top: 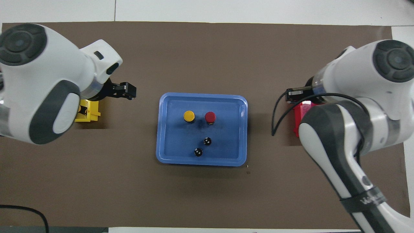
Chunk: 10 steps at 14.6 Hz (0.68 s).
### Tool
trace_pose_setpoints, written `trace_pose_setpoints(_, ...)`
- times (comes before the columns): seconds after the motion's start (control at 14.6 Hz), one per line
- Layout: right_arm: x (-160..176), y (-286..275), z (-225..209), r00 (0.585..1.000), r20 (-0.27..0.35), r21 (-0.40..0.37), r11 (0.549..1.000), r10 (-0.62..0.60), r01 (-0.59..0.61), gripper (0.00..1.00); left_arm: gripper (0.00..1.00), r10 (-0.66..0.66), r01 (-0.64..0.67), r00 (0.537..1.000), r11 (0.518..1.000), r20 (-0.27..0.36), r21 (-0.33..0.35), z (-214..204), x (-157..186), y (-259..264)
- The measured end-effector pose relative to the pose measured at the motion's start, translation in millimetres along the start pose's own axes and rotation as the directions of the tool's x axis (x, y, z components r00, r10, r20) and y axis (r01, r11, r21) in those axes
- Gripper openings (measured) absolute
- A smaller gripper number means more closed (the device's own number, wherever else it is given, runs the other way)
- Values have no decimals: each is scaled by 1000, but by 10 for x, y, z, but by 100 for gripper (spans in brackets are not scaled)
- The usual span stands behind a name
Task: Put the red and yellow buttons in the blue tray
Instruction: 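Place the second red button in the tray with the right gripper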
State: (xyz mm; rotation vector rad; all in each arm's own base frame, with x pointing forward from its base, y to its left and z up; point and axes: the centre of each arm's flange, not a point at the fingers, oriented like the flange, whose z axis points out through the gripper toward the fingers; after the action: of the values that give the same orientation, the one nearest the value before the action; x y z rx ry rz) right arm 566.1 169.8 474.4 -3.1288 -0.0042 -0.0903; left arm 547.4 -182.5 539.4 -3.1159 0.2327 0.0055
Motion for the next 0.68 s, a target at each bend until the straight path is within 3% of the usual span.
trace_pose_setpoints(0.27,-165,-1027,585,998,-3,29,998,60,-60,37,100,115,-116,993,993,-26,-11,-545,-276,-960)
trace_pose_setpoints(0.68,-262,-1148,1255,998,15,30,998,62,-62,37,100,146,-147,989,989,-22,-10,-552,-364,-1776)
